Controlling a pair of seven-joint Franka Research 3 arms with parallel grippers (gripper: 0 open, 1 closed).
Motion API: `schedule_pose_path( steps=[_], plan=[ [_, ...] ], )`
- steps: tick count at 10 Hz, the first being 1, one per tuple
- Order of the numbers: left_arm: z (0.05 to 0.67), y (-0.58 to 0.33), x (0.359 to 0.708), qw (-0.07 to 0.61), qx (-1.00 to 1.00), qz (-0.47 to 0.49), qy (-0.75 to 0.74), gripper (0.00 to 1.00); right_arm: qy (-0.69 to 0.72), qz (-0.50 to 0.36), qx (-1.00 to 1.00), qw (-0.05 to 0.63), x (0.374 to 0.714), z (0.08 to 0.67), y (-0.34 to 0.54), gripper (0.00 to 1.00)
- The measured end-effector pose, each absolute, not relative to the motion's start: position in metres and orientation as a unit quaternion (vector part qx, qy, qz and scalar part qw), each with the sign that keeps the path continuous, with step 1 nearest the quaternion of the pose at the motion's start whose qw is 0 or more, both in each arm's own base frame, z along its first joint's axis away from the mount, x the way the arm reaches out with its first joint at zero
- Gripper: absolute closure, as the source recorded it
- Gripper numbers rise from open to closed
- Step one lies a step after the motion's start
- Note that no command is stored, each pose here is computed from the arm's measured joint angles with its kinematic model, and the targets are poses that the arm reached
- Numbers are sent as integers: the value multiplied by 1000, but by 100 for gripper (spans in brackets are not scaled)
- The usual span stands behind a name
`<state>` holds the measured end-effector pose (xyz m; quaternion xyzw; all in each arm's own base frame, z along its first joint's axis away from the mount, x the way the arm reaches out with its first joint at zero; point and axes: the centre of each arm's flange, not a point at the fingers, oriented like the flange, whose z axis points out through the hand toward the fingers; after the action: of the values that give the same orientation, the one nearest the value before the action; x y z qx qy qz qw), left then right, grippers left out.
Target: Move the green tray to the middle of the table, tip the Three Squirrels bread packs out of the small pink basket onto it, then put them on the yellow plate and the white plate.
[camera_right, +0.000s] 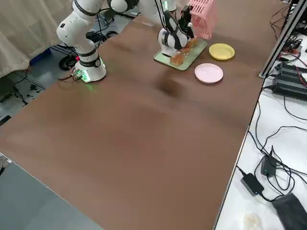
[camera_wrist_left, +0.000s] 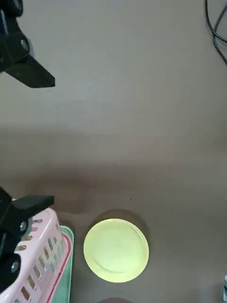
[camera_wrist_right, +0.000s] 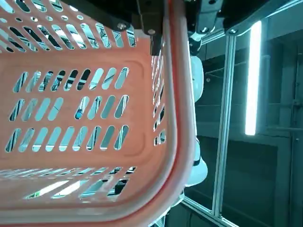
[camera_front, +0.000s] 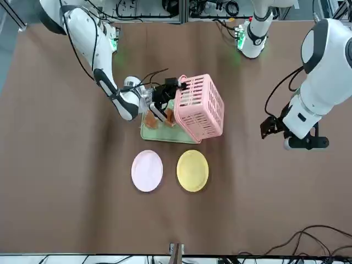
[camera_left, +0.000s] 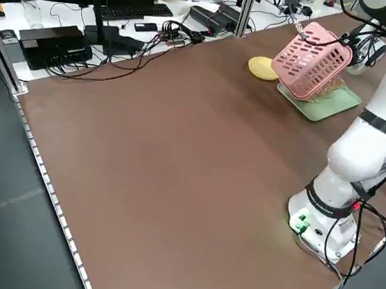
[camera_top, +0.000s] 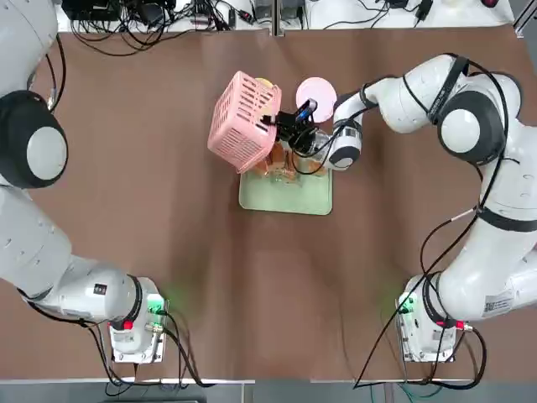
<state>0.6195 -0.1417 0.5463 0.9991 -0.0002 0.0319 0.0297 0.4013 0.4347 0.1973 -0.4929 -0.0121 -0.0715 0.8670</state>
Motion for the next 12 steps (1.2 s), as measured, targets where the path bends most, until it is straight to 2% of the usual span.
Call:
schedule_pose_path(
  steps=[6,9,12],
  plan=[
    [550,-132,622,28,999,37,7,0,-2,-70,-486,871,405,210,448,93],
    [550,-129,623,18,999,38,5,0,1,-57,-496,867,420,235,441,93],
    [516,-131,624,-28,999,10,-32,0,-2,-63,-533,844,433,270,422,93]
  ],
)
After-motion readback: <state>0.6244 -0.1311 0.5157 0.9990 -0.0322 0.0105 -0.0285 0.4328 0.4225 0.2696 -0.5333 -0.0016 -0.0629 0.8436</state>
